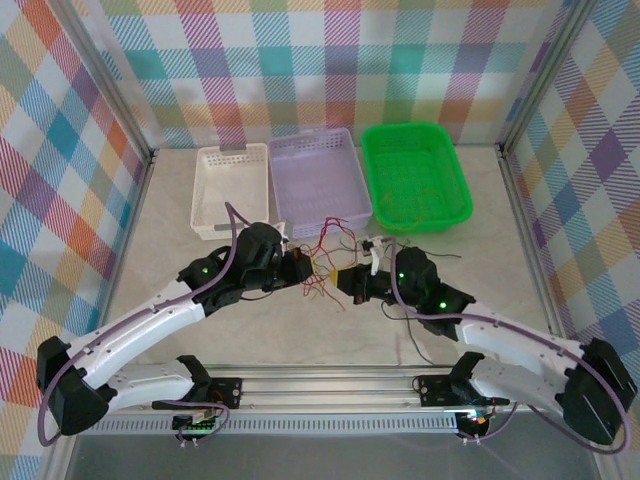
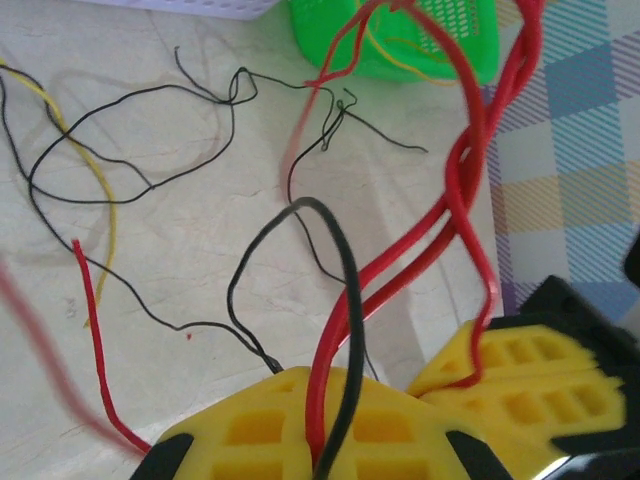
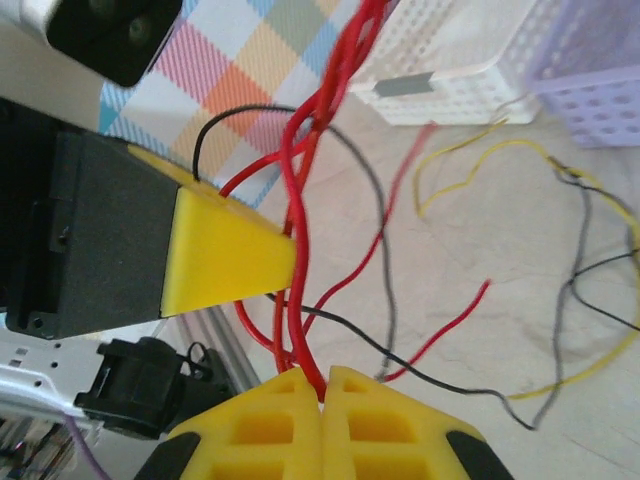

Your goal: Untangle the cables

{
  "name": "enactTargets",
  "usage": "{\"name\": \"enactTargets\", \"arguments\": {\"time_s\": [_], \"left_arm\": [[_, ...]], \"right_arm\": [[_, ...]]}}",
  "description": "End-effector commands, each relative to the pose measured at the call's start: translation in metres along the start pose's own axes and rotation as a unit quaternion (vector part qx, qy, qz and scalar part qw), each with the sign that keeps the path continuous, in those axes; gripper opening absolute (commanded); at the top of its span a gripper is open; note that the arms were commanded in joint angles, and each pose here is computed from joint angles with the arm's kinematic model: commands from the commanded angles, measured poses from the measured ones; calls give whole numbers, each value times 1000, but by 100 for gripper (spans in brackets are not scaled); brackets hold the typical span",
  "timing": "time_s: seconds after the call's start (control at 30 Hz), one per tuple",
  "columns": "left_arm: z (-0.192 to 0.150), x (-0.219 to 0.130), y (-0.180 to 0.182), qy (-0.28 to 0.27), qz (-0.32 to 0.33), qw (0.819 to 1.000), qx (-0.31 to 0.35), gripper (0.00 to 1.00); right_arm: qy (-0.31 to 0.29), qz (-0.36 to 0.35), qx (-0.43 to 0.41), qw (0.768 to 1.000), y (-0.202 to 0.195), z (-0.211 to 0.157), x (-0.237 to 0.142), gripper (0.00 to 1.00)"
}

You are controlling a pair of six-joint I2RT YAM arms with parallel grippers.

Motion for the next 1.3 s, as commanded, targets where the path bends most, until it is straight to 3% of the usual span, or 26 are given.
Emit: {"name": "enactTargets", "arguments": {"time_s": [0.0,0.17,0.33,0.4,0.57,0.73,0.83,1.03,1.27], "left_arm": [[-4,-18,4,0,26,999,37,0],[-3,-32,19,7,80,994,73,0],[-2,-39,38,30,123,988,90,0],[-2,-40,44,42,125,987,91,0],[-6,-32,43,61,102,990,73,0],[-3,-16,32,66,69,994,49,0],[0,-8,24,67,53,995,41,0],[3,4,17,73,50,995,39,0],[5,9,13,72,42,996,36,0]], "right_arm": [[-14,-120,-4,993,-27,-5,-22,0],[-53,-233,17,971,-53,2,-72,0],[-86,-280,38,955,-62,12,-118,0],[-93,-262,38,960,-58,16,-123,0],[-42,-93,28,994,-35,19,-85,4],[-15,19,34,999,-20,18,-45,48],[-2,42,-3,999,-5,16,-26,61],[20,76,-5,997,4,10,8,66],[35,86,-4,996,6,0,35,65]]}}
Point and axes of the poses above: each hand's point on the last joint's axis, 136 mm out from that joint toward the fingers, its own x axis out along the fingers, its own y axis along the line the jaws close on, z = x × y, the point moved 6 cm from there along -x, back along the fingers, and after that the axes turned 12 degrees about -x, right-handed, at the moved point
